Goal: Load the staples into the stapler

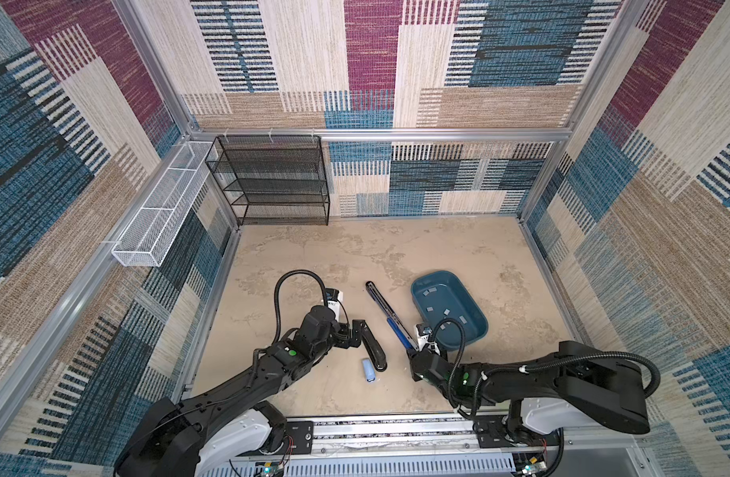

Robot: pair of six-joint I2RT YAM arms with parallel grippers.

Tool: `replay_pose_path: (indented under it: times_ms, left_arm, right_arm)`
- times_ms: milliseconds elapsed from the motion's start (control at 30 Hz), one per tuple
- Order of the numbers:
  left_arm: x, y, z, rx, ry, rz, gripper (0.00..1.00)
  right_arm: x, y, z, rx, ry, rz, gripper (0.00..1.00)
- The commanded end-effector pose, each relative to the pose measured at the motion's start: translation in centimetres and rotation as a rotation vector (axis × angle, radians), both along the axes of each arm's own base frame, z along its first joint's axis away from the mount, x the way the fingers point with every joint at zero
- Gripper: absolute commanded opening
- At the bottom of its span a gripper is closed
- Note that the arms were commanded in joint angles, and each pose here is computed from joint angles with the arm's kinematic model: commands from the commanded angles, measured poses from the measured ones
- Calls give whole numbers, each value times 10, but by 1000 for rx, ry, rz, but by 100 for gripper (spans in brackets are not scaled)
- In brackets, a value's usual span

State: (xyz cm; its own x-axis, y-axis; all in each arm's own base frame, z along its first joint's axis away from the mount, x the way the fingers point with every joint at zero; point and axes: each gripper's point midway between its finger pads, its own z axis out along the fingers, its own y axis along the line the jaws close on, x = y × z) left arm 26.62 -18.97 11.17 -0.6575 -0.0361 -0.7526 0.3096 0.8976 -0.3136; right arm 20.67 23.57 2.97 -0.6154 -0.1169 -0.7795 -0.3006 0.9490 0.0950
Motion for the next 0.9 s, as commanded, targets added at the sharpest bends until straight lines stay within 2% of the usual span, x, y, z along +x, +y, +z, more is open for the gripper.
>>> replay_pose_path:
  times_ms: [0, 333, 500, 667, 867]
  left_arm:
    - [5, -9, 9, -64, 10, 5, 99]
    - [19, -16, 4, -44, 61, 31, 99]
    - [29, -15, -2, -29, 94, 68, 99]
    - [39, -15, -8, -75, 151, 99, 99]
    - [48, -21, -13, -133, 178, 91, 99]
  right_arm:
    - [8, 10, 7, 19, -33, -12, 44]
    - [15, 27, 1, -22, -28, 13, 30]
    - [14, 39, 4, 8, -33, 57, 24]
    - [14, 51, 9, 34, -42, 100, 19]
    - [13, 65, 12, 81, -43, 138, 18]
